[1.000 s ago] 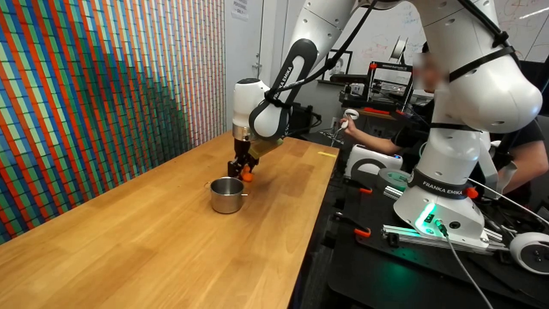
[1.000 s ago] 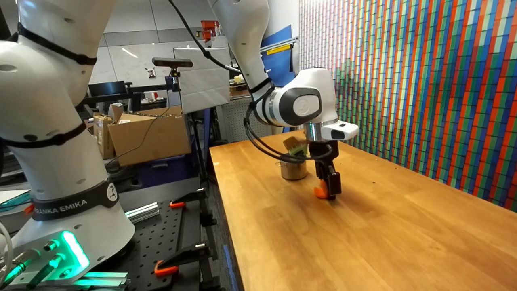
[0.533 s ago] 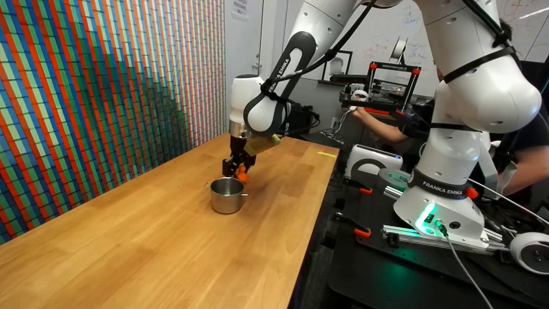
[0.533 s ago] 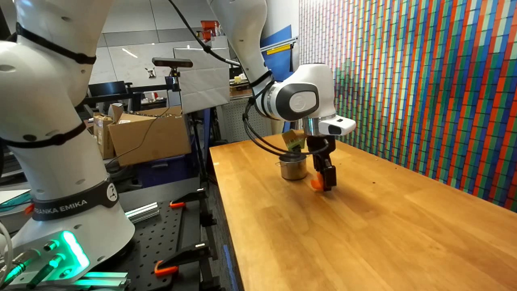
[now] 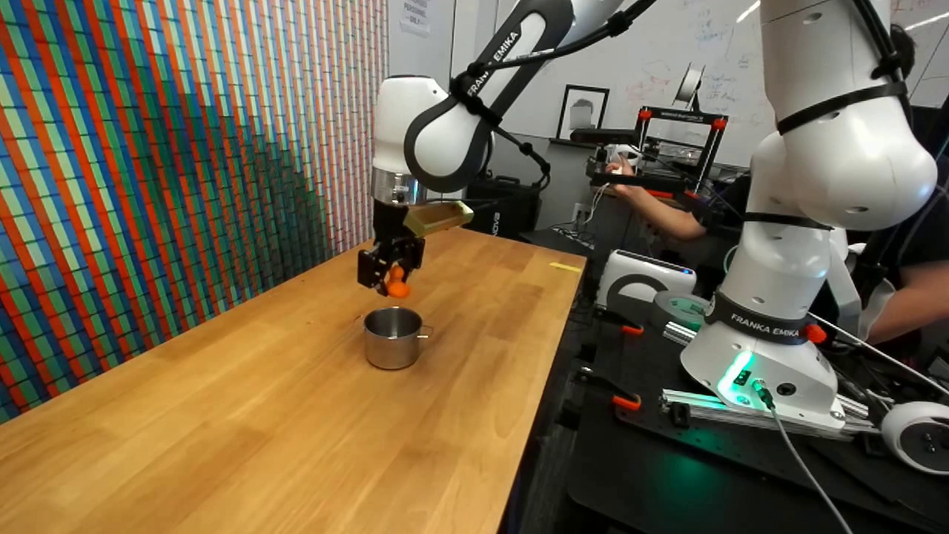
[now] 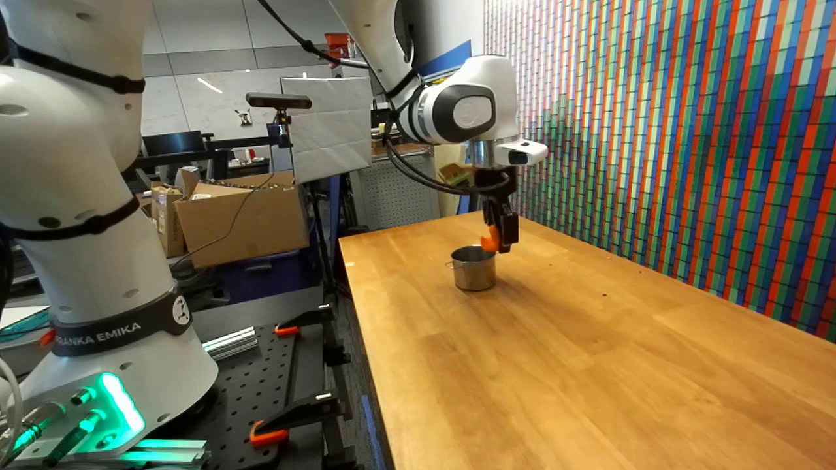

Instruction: Put the orange rubber duck in the pot

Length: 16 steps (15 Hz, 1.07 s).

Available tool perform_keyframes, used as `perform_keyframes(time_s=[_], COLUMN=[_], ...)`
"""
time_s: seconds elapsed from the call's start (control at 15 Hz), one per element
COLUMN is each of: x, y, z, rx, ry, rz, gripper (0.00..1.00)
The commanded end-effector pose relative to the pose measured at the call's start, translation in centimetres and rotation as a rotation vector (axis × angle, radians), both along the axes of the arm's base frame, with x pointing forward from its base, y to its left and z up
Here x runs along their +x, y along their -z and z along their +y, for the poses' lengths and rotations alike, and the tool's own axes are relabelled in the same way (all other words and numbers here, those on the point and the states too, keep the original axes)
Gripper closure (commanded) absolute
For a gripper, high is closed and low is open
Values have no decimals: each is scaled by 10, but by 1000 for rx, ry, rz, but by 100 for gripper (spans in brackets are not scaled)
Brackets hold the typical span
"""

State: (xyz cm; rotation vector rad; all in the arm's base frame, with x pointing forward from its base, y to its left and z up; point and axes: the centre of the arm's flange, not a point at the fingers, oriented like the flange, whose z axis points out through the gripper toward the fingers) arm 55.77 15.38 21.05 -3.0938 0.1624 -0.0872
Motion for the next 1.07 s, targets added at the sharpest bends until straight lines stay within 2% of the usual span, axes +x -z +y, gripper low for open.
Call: perform_keyframes(time_s=[0.0,0.13,0.2,0.27,0.53,0.87,1.0], x=[-12,-19,-22,-23,-21,-11,-11], y=[-19,-14,-11,-7,-14,-54,-74], z=[25,37,43,47,56,45,33], rx=[23,27,20,14,-5,-81,-107], ry=[-40,-61,-79,-90,-119,-159,-178], rz=[24,27,16,14,8,-3,28], gripper=[81,81,32,31,2,0,0])
